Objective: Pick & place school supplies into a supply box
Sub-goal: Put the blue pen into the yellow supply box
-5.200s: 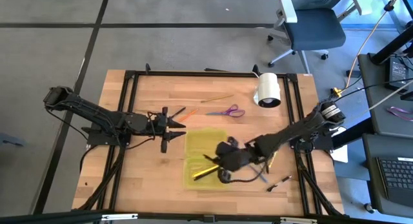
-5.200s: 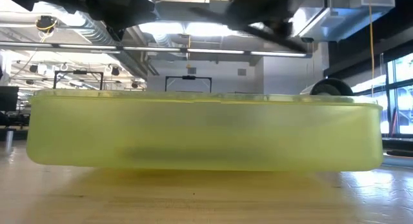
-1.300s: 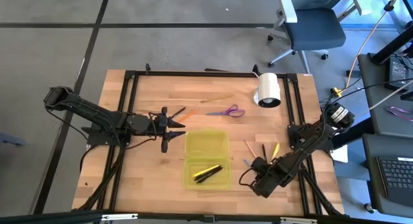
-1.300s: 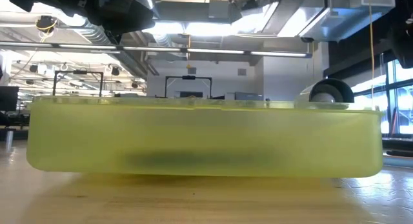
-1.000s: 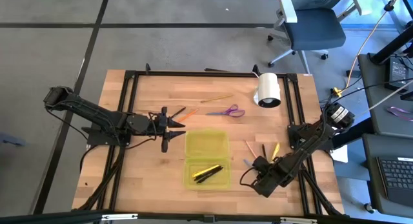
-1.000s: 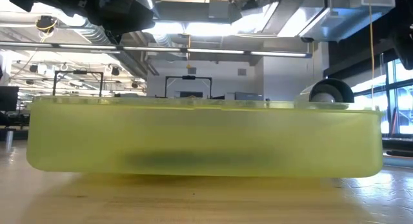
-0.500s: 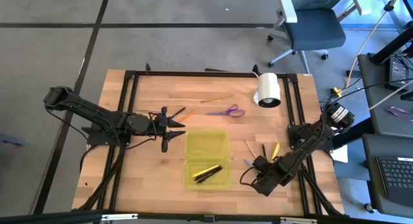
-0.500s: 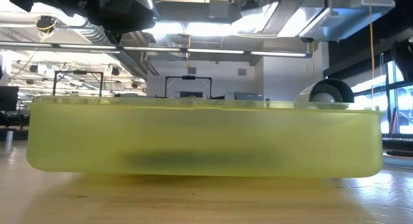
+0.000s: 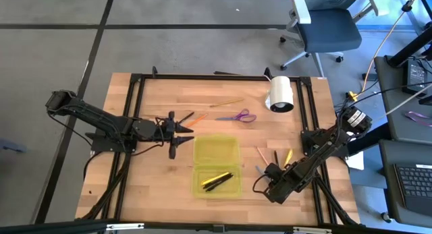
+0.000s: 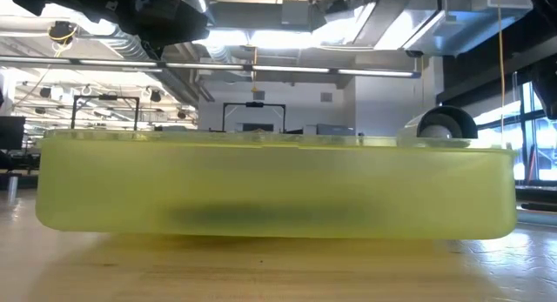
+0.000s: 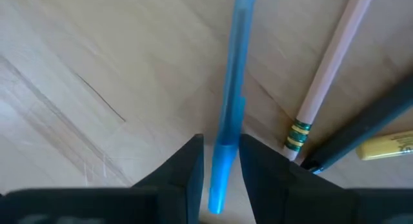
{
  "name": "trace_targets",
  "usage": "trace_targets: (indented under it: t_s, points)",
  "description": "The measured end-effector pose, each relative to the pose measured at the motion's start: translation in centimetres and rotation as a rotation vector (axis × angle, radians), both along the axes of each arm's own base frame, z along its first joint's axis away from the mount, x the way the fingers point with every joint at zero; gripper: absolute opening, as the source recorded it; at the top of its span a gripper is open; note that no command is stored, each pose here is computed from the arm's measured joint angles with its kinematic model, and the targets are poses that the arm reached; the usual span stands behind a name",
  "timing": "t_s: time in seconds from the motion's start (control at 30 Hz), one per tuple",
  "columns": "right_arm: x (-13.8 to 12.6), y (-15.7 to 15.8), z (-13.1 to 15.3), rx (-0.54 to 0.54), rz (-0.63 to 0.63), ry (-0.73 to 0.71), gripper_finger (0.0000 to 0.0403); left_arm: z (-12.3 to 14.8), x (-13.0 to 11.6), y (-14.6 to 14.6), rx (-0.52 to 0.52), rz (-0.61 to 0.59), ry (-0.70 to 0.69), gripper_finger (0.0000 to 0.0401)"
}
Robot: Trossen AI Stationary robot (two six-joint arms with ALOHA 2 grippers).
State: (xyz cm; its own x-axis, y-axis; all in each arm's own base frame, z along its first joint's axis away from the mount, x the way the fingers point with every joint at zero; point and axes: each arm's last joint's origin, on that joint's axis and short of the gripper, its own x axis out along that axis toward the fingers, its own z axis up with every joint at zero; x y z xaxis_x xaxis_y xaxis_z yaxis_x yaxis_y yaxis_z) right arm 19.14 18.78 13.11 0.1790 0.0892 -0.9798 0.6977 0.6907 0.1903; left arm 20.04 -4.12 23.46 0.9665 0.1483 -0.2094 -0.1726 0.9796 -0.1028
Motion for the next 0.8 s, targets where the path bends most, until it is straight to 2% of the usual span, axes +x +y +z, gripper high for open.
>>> trace_targets:
  t_s: [0.47,0.8]
  points:
    - [-0.25,-0.26,-0.15,-0.03,0.009,0.028,0.0103,0.01,-0.01,0.07,0.005,0.024,-0.001,0.0112]
    - [-0.94,-0.87,-0.21,-0.079,0.01,0.112,0.0039,0.01,-0.01,0.07,0.005,0.024,-0.001,0.0114]
